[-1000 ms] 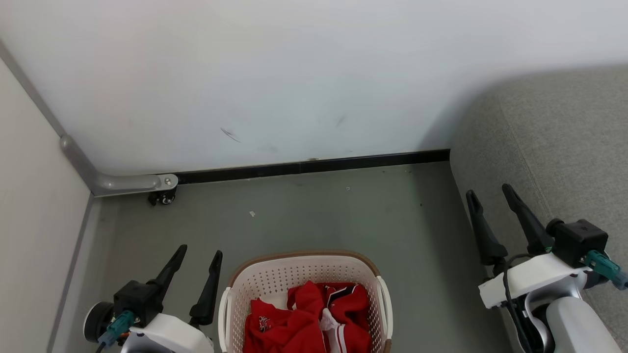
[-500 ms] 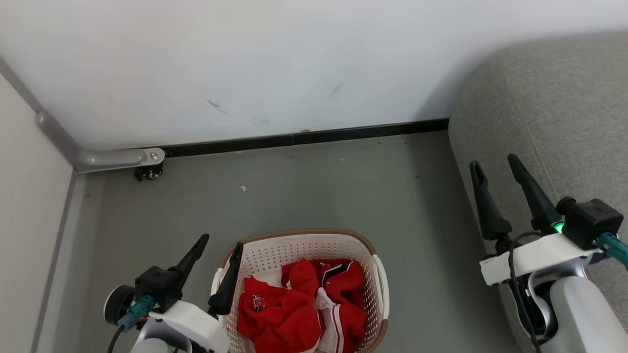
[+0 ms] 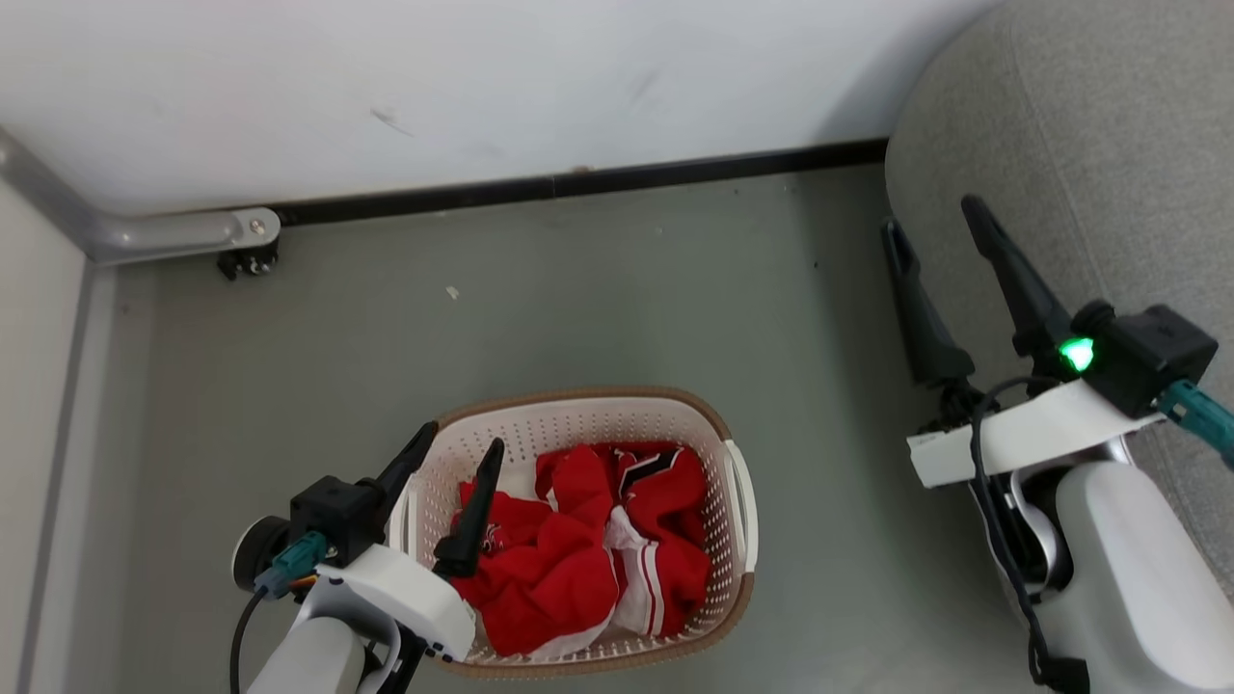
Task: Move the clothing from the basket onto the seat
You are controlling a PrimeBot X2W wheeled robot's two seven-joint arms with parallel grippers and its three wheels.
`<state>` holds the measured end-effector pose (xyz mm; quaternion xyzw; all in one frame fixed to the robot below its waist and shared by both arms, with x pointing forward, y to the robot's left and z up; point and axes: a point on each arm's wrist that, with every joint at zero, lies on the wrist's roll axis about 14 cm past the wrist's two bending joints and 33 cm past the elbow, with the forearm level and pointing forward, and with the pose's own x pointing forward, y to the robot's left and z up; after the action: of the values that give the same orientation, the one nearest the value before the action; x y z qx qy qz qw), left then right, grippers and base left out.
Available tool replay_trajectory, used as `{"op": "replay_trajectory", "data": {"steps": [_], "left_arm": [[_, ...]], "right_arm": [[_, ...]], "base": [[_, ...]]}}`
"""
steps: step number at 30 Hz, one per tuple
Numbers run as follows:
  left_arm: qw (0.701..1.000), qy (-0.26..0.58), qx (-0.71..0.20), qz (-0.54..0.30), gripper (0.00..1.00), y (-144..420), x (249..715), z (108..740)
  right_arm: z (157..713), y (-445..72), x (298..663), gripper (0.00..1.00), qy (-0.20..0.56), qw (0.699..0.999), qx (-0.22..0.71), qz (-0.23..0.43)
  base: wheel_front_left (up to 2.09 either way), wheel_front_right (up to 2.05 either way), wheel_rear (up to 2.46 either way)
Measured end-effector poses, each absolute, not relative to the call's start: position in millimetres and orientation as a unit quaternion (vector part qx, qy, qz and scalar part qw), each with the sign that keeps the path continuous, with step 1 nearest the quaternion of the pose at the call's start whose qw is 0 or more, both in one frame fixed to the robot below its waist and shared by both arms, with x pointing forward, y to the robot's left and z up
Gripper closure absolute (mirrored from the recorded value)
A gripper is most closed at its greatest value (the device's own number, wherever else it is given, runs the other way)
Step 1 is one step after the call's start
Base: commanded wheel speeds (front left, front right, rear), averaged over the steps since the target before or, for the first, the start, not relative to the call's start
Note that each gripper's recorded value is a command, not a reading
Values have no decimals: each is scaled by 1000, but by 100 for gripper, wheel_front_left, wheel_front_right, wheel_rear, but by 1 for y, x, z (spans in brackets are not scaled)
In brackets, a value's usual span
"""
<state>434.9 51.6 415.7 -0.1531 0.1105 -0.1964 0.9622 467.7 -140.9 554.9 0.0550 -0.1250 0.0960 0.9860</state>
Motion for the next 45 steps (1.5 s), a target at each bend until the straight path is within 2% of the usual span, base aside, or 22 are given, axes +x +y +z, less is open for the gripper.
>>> {"op": "replay_trajectory", "data": {"steps": [22,45], "left_arm": [[919,278,-172,-220,0,22,443,310],[853,370,-136,-343,0,-48,435,245]], "right_arm": [[537,-143,522,0,-136,985,31,101],[496,-155,563,0,-120,988,37,90]], "base": [[0,0,0],[0,0,0]]}}
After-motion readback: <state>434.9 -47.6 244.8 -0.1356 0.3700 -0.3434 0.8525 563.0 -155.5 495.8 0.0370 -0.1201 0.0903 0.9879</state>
